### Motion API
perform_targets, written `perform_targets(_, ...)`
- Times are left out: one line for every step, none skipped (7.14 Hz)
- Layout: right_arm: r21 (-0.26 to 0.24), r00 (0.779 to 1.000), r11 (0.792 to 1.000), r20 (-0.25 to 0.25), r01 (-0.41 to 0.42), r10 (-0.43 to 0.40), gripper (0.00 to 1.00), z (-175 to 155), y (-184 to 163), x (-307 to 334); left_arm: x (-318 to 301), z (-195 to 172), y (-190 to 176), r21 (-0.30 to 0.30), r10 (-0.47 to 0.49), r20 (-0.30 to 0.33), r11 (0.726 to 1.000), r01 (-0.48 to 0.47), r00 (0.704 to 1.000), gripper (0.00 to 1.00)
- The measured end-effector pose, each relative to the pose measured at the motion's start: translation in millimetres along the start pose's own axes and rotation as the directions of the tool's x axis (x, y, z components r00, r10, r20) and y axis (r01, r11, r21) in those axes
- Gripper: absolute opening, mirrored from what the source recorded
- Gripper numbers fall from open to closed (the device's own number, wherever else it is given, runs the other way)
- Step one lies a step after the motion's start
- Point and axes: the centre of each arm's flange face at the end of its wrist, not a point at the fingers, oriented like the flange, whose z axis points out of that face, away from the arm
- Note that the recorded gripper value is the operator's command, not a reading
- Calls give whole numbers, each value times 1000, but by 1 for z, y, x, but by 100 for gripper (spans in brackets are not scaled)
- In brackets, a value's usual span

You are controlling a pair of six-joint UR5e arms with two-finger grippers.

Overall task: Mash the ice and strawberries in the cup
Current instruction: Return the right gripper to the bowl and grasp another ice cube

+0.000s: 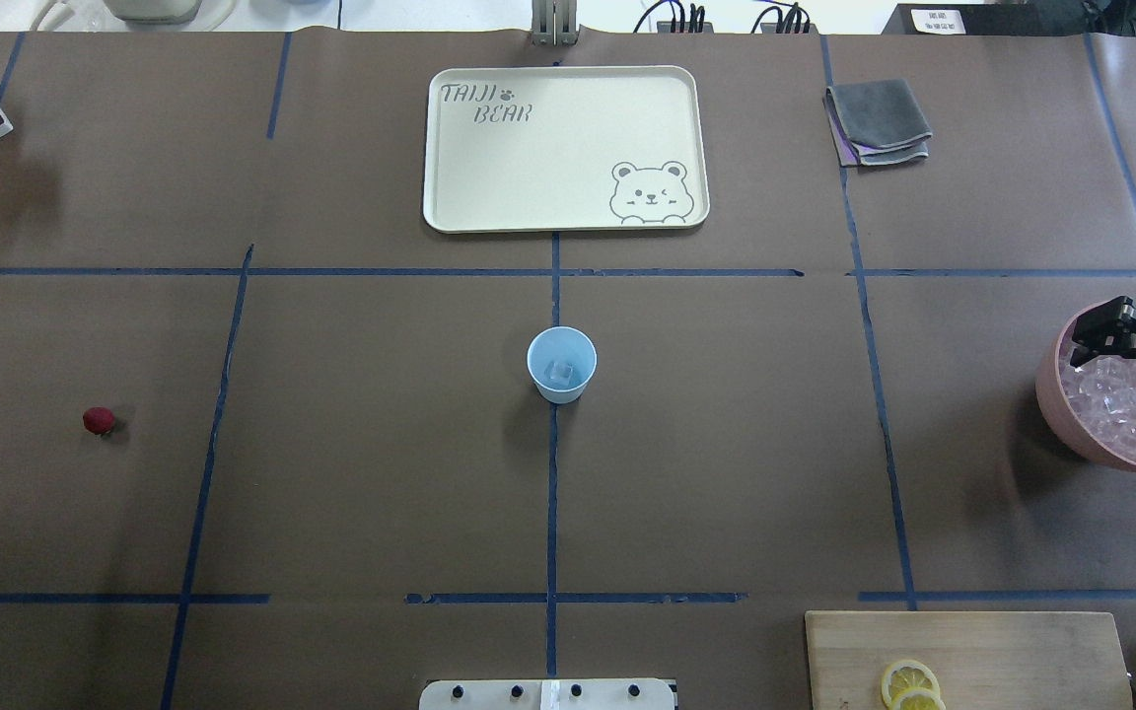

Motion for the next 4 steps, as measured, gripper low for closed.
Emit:
perform_targets(-2,999,999,-6,-52,52,88,11,-5,8,1,0,0,1,1,-2,1000,-1,1000,100)
perform_targets(-2,994,994,-3,-110,110,85,20,-9,13,2,-1,0,4,3,-10,1000,-3,1000,100)
perform_targets(-2,988,988,-3,-156,156,83,27,-12,17,3,-1,1,5,4,-20,1000,-4,1000,100)
perform_targets(-4,984,984,-10,-179,179,80,33,-15,21,4,-1,3,6,4,-26,1000,-4,1000,100)
